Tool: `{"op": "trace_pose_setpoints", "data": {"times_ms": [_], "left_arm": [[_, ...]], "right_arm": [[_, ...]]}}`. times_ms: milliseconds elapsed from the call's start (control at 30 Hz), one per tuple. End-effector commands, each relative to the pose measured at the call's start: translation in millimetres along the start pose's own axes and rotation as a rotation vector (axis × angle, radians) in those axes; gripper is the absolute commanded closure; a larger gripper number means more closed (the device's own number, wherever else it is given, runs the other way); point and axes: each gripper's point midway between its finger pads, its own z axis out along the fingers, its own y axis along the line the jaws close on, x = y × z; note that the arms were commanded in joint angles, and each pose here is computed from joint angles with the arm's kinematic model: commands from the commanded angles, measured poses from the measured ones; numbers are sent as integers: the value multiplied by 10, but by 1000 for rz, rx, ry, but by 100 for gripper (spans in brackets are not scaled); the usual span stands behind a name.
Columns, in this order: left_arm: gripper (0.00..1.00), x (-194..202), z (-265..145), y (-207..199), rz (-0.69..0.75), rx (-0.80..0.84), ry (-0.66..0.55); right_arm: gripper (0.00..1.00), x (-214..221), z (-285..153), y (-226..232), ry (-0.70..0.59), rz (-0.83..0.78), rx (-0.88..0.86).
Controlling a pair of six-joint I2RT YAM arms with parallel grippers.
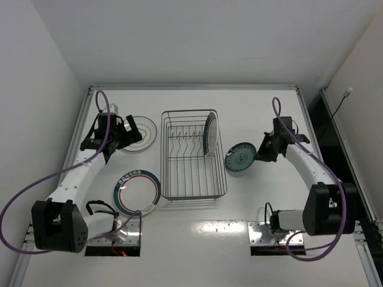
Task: Load the plates into the dish rack
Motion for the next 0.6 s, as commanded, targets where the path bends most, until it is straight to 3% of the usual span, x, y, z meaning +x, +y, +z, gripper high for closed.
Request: {"op": "trace_pose_setpoints", "data": {"times_ms": [0, 300, 567], "left_arm": [[0, -202, -56, -40, -5, 5, -50], [0, -202, -56, -40, -5, 5, -50], [0, -202, -56, -40, -5, 5, -50]], "right_arm": [[100, -451, -430, 106, -173, -82, 50], [100, -858, -1090, 373, -378, -141, 84], [100, -496, -741, 232, -260, -116, 92]]}}
